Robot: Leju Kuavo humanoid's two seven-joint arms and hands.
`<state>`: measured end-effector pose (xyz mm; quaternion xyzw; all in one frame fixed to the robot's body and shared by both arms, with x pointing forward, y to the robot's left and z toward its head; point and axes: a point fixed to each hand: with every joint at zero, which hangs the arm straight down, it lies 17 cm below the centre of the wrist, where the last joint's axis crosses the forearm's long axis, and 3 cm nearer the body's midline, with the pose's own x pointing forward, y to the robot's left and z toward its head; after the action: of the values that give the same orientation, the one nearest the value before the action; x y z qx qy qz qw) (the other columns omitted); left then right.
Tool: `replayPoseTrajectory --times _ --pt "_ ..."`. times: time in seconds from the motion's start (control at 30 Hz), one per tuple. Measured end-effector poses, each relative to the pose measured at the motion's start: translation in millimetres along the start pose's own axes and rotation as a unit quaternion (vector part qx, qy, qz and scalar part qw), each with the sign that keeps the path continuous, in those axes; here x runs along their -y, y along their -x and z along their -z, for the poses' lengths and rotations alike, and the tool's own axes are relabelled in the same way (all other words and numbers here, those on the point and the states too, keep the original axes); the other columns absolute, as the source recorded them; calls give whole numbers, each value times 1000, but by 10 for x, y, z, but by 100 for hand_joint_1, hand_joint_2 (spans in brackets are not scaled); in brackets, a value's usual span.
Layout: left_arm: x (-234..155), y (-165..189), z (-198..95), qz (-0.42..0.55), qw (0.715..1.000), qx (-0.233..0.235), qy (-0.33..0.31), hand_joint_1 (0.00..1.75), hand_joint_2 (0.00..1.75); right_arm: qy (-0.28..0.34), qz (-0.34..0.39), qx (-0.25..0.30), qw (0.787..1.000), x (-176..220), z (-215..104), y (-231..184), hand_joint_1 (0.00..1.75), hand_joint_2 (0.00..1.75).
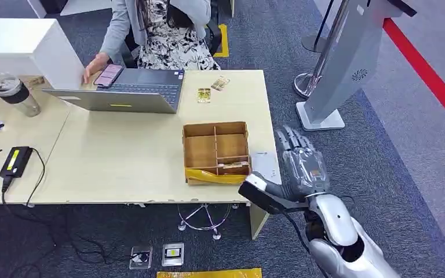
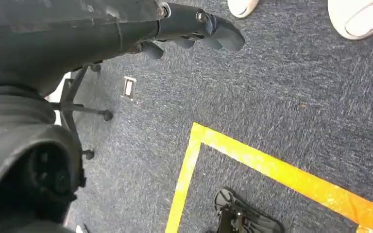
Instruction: Pass the card to the sensor for recognition and then transmit it.
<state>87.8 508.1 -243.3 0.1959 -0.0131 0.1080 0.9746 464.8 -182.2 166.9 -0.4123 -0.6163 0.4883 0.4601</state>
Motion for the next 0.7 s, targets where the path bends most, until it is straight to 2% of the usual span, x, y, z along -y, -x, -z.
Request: replayPoseTrajectory --times 0.3,0.7 --pt "4 -8 -3 -1 1000 0 6 0 0 -26 -15 30 999 -93 57 -434 0 175" --pt "98 -24 -12 -10 1000 7 9 0 0 -31 -13 76 997 -155 42 -1092 0 175"
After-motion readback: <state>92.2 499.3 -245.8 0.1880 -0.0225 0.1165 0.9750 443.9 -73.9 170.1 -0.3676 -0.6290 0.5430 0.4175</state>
